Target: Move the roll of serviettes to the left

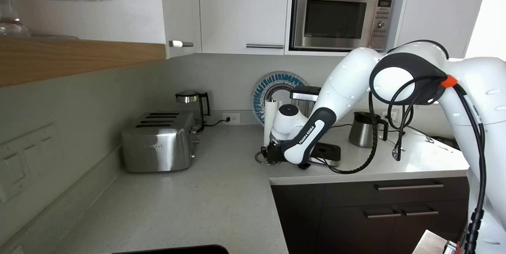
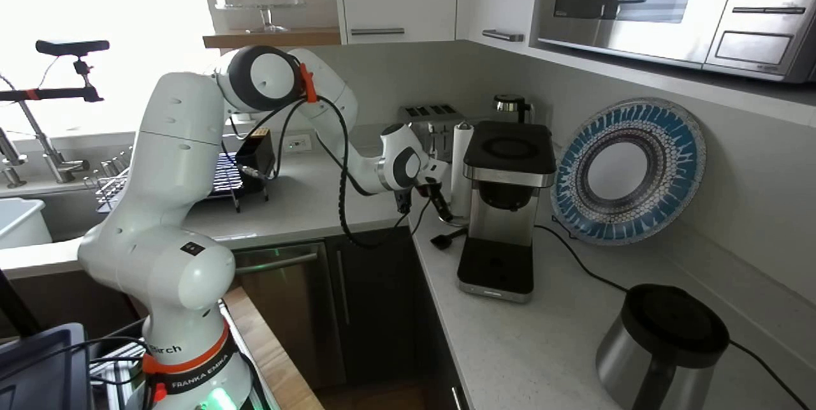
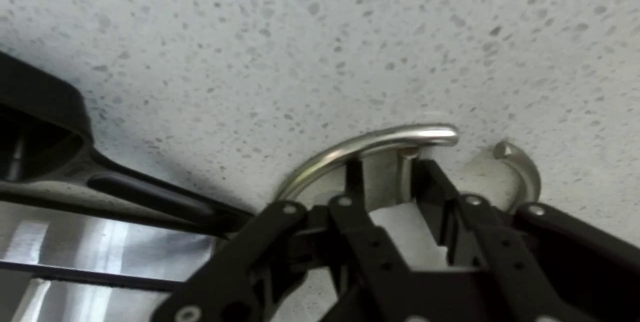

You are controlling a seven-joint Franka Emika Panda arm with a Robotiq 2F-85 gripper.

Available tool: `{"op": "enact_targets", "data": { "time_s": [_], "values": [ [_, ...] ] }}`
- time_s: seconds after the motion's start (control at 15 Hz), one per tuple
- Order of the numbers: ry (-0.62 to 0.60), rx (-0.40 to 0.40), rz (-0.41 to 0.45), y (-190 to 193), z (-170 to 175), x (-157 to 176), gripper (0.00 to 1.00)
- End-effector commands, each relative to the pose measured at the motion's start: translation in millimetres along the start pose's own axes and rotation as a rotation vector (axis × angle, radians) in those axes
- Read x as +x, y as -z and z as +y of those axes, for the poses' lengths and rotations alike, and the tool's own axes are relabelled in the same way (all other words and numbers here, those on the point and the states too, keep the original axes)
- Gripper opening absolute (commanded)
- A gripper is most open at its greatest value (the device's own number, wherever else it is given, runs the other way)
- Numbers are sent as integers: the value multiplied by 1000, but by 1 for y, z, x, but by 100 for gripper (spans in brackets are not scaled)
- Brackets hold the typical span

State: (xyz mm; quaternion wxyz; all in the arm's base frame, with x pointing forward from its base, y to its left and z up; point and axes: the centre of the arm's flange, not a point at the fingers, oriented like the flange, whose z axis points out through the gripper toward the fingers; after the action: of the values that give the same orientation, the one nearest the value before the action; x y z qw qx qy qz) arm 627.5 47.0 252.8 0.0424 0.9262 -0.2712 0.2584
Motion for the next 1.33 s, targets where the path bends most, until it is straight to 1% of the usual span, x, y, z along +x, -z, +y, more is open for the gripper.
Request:
{"op": "enact_targets", "data": {
  "time_s": [0.0, 0.07, 0.13, 0.2, 0.27, 0.4, 0.6, 0.73, 0.93, 1.07, 1.27],
  "values": [
    [-10, 0, 18, -4, -5, -15, 8],
    [-10, 2, 16, -2, -6, -16, 2],
    [-7, 6, 17, -1, -8, -16, 0],
    [-7, 21, 19, 2, -11, -17, 0],
    [-1, 39, 19, 4, -14, -18, 3],
    [12, 70, 22, 7, -19, -20, 3],
    [50, 147, 29, 12, -29, -27, 3],
    [102, 198, 52, 17, -39, -33, 3],
    [181, 264, 59, 27, -57, -43, 3],
    [240, 287, 65, 33, -69, -46, 3],
    [331, 291, 81, 41, -83, -50, 3]
  ]
}}
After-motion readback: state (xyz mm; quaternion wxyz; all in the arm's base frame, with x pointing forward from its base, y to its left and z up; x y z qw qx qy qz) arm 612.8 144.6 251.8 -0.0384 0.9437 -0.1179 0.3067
